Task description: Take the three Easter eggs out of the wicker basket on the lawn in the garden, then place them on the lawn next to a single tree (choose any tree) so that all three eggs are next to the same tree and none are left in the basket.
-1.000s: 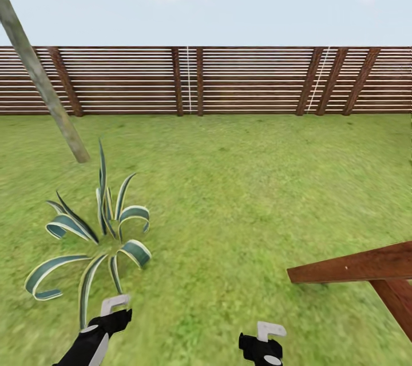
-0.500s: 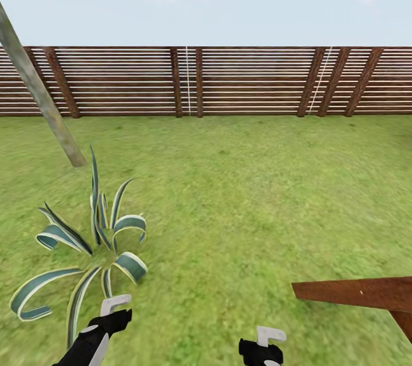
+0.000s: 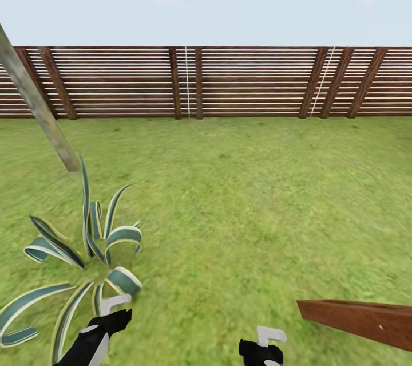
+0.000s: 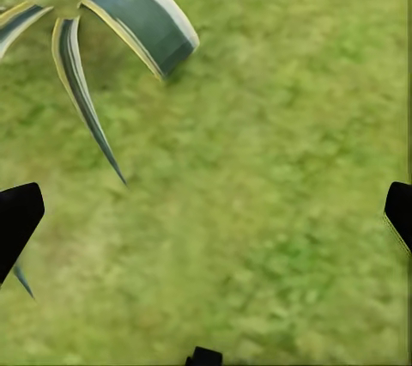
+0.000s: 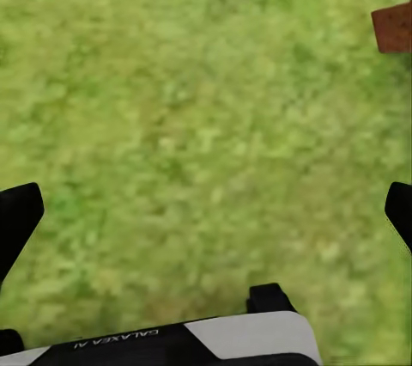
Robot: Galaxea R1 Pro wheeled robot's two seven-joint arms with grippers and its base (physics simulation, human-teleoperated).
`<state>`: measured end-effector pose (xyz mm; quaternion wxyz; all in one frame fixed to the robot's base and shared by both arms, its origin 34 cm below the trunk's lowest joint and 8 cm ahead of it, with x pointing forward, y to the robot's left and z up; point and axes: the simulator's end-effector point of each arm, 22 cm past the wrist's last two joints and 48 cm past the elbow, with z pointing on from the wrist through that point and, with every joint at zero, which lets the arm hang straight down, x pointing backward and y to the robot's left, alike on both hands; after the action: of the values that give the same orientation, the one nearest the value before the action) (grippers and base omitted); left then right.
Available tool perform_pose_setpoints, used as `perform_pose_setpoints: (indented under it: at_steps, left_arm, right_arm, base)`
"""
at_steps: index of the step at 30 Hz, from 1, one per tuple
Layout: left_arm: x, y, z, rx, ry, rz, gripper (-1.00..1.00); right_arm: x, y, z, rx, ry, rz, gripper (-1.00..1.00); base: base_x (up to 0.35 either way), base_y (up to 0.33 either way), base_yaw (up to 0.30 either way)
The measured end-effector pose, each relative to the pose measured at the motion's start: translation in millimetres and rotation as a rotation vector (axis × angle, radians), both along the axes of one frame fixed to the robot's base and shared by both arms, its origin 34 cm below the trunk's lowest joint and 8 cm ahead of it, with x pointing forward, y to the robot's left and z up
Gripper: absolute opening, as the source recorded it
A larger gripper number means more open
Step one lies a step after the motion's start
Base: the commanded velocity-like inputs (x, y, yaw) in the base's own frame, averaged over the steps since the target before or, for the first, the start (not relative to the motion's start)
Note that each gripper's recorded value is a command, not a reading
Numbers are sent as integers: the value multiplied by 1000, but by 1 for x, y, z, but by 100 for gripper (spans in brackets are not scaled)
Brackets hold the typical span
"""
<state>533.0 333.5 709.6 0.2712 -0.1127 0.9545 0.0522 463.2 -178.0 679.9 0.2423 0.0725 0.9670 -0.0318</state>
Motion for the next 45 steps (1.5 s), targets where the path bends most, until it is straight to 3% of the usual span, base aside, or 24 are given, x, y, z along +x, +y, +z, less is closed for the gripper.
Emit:
perform_pose_setpoints:
  at_steps: [45]
  left_arm:
    - [1,0,0,0,-1,0,100]
  right_arm:
    - [0,0,0,0,0,1,100]
  base:
    - [321,-31,-13]
